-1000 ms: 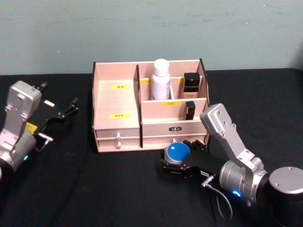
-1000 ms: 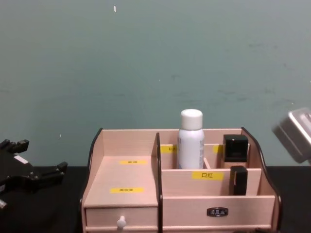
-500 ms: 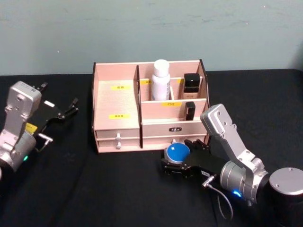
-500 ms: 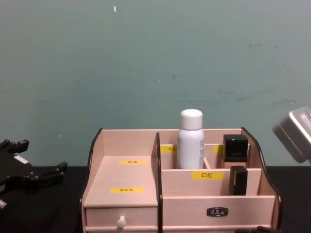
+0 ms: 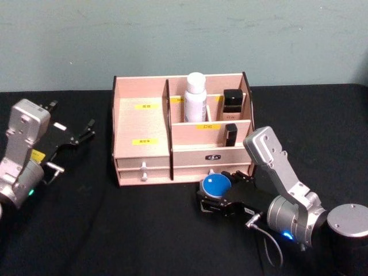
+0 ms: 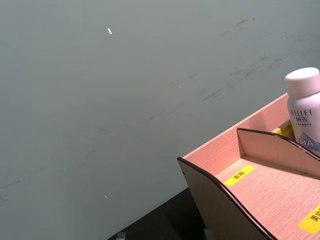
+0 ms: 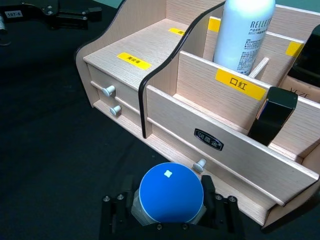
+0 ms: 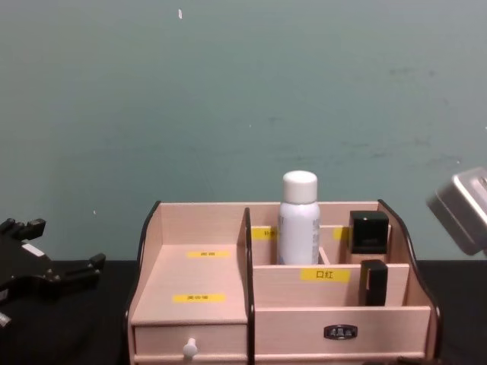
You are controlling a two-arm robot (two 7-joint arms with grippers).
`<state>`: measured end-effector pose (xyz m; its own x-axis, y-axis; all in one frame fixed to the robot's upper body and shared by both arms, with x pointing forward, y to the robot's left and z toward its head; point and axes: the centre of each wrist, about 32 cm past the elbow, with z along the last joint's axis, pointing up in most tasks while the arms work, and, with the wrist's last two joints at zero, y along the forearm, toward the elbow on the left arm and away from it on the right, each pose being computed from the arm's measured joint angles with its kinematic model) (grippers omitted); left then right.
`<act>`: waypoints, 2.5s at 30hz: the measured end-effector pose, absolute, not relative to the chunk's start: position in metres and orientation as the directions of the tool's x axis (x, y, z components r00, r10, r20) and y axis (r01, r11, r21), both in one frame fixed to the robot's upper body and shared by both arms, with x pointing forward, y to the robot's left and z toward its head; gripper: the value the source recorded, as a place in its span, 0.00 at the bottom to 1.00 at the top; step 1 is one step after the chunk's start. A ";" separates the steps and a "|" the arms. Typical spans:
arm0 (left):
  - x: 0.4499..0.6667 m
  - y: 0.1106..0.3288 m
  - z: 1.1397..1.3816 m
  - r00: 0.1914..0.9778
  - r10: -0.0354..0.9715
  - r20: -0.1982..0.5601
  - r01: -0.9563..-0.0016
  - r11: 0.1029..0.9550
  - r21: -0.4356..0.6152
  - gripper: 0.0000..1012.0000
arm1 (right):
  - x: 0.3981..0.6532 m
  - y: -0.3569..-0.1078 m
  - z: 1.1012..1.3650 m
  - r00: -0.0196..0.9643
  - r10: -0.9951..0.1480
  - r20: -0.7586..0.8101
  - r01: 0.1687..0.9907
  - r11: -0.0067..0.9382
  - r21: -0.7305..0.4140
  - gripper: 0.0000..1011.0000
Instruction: Pick up the facial cleanser and watermelon frost from the table and place them into the tiered storage box.
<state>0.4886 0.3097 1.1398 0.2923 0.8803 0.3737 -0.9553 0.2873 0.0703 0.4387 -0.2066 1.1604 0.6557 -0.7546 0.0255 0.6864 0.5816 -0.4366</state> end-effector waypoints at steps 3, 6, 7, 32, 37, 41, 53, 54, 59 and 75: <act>0.489 0.310 1.140 0.292 0.880 0.374 -0.955 0.287 0.070 0.99 | 0.439 -0.207 1.160 0.656 -0.755 0.025 0.686 0.582 -0.437 0.78; 0.489 0.310 1.140 0.292 0.880 0.374 -0.955 0.287 0.070 0.99 | 0.439 -0.207 1.160 0.656 -0.754 0.025 0.686 0.582 -0.437 0.71; 0.489 0.310 1.140 0.292 0.880 0.374 -0.955 0.287 0.070 0.99 | 0.439 -0.207 1.160 0.656 -0.754 0.025 0.686 0.582 -0.437 0.71; 0.489 0.310 1.140 0.292 0.880 0.374 -0.955 0.287 0.070 0.99 | 0.447 -0.196 1.195 0.722 -0.690 0.048 0.660 0.667 -0.345 0.71; 0.489 0.310 1.140 0.292 0.880 0.374 -0.955 0.287 0.070 0.99 | 0.459 -0.182 1.215 0.751 -0.657 0.065 0.643 0.706 -0.298 0.71; 0.489 0.310 1.140 0.292 0.880 0.374 -0.955 0.287 0.070 0.99 | 0.472 -0.171 1.225 0.766 -0.639 0.068 0.631 0.727 -0.270 0.71; 0.489 0.310 1.140 0.292 0.880 0.374 -0.955 0.287 0.070 0.99 | 0.510 -0.140 1.236 0.789 -0.610 0.073 0.606 0.754 -0.253 0.71; 0.489 0.310 1.140 0.292 0.880 0.374 -0.955 0.287 0.070 0.99 | 0.513 -0.138 1.236 0.790 -0.608 0.075 0.605 0.754 -0.254 0.71; 0.489 0.310 1.140 0.292 0.880 0.374 -0.955 0.287 0.070 0.99 | 0.524 -0.129 1.234 0.792 -0.605 0.085 0.603 0.752 -0.267 0.71; 0.489 0.310 1.140 0.292 0.880 0.374 -0.955 0.287 0.070 0.99 | 0.555 -0.116 1.227 0.768 -0.632 0.102 0.631 0.719 -0.292 0.71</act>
